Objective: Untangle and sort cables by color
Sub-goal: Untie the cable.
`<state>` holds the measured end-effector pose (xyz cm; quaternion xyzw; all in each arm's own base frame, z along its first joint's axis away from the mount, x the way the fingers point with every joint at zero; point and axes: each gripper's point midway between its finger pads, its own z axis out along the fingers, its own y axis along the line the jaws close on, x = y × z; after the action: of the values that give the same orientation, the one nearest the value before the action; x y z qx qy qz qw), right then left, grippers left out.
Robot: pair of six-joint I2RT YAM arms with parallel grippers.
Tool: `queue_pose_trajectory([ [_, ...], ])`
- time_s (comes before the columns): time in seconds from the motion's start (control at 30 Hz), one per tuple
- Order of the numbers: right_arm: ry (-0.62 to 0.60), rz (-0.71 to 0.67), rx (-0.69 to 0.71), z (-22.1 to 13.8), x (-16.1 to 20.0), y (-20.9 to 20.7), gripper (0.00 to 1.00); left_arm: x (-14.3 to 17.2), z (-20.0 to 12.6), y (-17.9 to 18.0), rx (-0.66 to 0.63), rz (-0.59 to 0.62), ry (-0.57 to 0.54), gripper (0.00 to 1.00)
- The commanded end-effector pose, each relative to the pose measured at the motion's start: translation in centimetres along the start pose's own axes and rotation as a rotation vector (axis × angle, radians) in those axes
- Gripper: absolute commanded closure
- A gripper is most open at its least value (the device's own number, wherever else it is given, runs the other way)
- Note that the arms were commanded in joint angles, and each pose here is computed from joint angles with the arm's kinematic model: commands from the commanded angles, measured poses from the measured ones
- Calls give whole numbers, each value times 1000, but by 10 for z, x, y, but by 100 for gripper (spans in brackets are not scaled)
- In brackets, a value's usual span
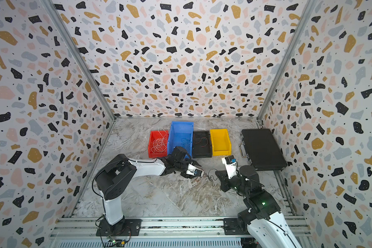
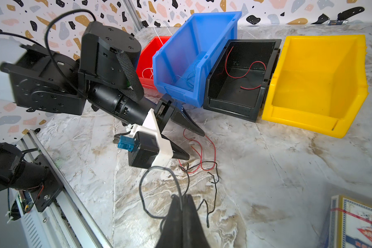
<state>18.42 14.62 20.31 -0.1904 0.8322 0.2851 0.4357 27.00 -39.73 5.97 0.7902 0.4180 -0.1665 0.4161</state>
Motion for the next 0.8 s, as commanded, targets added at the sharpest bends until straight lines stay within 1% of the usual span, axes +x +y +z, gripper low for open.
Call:
queue_pose_trajectory([
  [0.0, -10, -3, -15, 1, -2, 3, 98, -4, 4, 5, -1, 1, -39, 44],
  [0.03, -10, -2, -17, 1, -2, 3, 98, -4, 5, 3, 8, -2, -41, 50],
  [0.13, -14, -5, -17, 0, -3, 3, 98, -7, 5, 2, 23, -20, -54, 61],
  [0.17, -14, -3, -14, 0, -3, 2, 98, -7, 6, 3, 21, -22, -55, 62],
  [0.27, -15, -3, -13, 0, -2, 2, 98, -8, 3, 8, -7, -37, -82, 59],
  [0.33, -14, -5, -14, 0, -2, 3, 98, -8, 4, 8, -3, -40, -90, 59],
  [0.4, -15, -3, -16, 0, -3, 3, 98, -7, 6, 7, 11, -47, -85, 64],
  [0.47, -16, -3, -16, 0, -2, 3, 98, -1, 9, 5, 31, -66, -65, 66],
  [0.53, -16, -4, -16, 0, -2, 3, 98, 5, 12, 3, 35, -77, -43, 66],
  [0.63, -17, -5, -17, 0, -3, 3, 98, 6, 10, 5, 19, -80, -56, 66],
  [0.67, -18, -5, -17, 0, -3, 3, 98, 5, 8, 7, 18, -85, -62, 70],
  [0.73, -18, -7, -18, 0, -3, 3, 98, 5, 7, 10, 19, -92, -61, 89],
  [0.77, -18, -7, -17, 0, -3, 3, 98, 4, 7, 11, 13, -95, -60, 93],
])
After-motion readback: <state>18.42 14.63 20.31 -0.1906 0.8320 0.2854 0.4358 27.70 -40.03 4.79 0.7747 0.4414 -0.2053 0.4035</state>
